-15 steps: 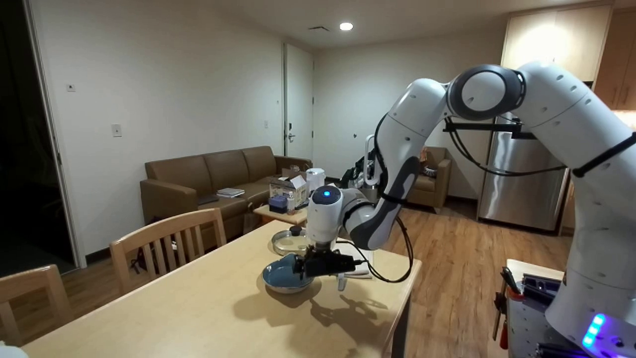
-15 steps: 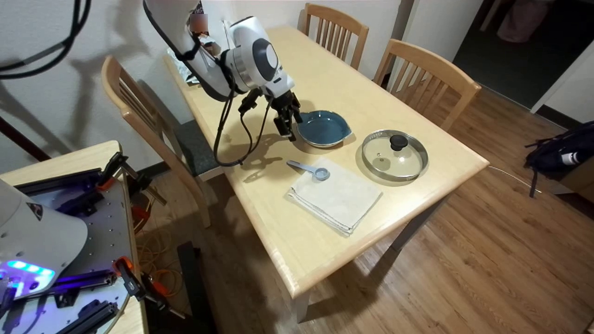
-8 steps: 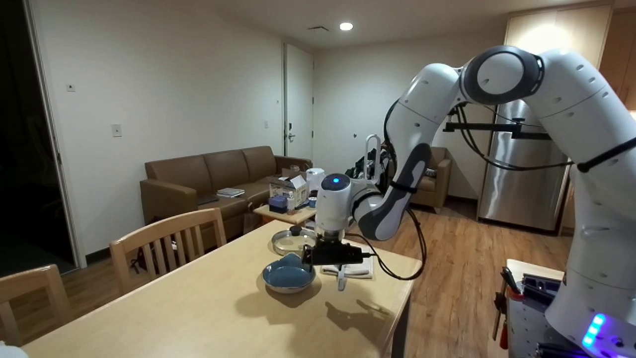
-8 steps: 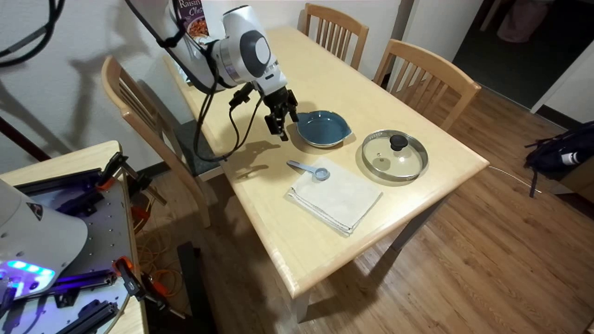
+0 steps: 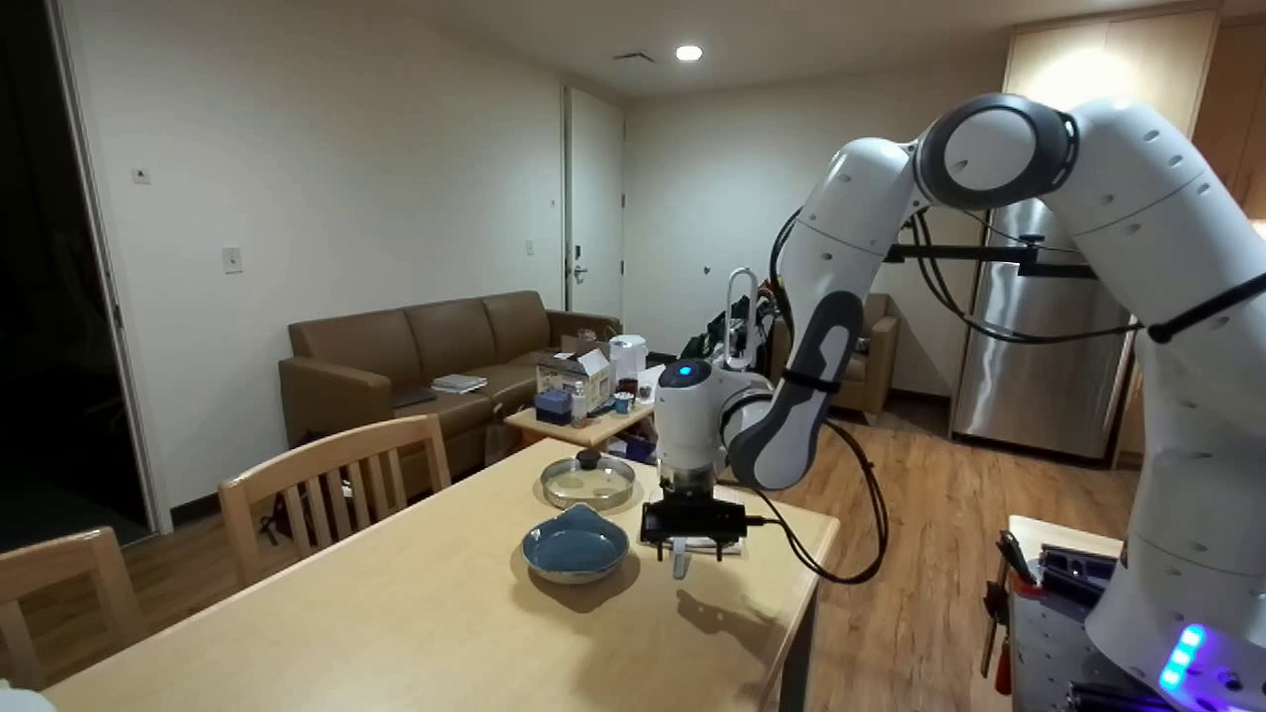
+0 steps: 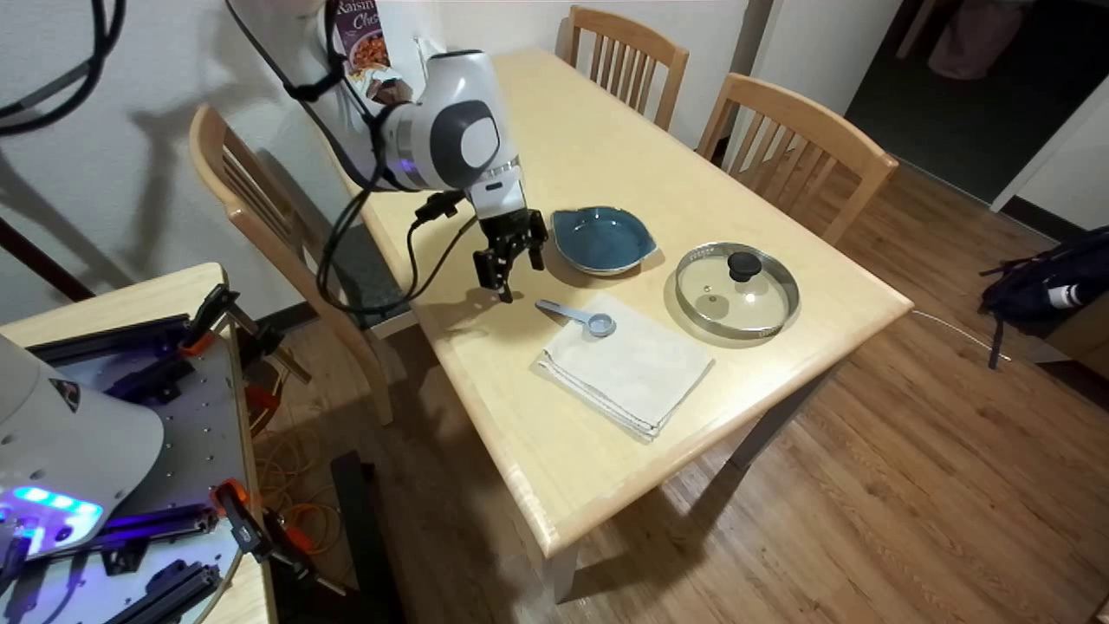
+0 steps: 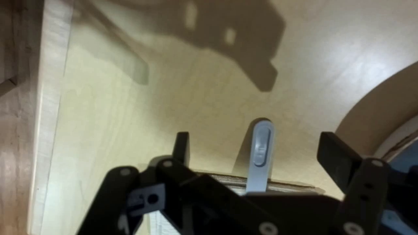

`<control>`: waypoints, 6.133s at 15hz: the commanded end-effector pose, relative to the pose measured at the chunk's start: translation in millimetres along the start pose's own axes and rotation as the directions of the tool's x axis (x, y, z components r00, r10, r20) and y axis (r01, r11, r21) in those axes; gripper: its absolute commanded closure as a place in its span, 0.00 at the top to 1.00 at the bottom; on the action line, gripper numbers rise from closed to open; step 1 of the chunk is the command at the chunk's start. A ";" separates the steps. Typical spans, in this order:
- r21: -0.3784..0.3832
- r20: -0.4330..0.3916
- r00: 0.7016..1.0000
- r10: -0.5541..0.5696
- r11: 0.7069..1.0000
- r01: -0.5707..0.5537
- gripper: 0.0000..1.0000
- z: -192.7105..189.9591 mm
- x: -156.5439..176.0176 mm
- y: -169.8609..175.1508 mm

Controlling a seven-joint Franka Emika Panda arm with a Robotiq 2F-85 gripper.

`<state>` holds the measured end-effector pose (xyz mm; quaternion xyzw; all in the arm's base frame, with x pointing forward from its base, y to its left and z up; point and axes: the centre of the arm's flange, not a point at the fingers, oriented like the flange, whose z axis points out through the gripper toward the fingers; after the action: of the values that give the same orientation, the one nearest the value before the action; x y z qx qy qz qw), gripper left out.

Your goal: Put the grey spoon in the bowl

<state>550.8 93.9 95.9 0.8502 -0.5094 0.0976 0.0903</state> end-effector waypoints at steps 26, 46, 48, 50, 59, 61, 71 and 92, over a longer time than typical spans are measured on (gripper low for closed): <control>0.046 -0.117 0.992 -0.044 0.998 0.050 1.00 41.4 53.2 -22.3; 0.077 -0.047 0.999 0.002 0.997 0.001 0.07 39.8 49.1 -33.9; 0.113 -0.032 0.999 -0.018 0.993 0.021 0.04 26.1 42.8 -37.1; 0.160 -0.027 0.998 -0.061 0.985 0.064 0.06 8.1 33.3 -41.8; 0.248 0.094 0.900 -0.426 0.885 0.393 0.07 -38.0 -6.0 -63.6; 0.282 0.136 0.852 -0.505 0.845 0.455 0.07 -32.5 -5.5 -66.6; 0.290 0.351 0.619 -0.702 0.710 0.641 0.53 -6.7 33.9 -47.3; 0.156 0.341 0.810 -0.477 0.879 0.451 0.99 49.8 -3.4 -44.6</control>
<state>592.6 104.3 51.9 0.9613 -0.2651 -0.0750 -0.0072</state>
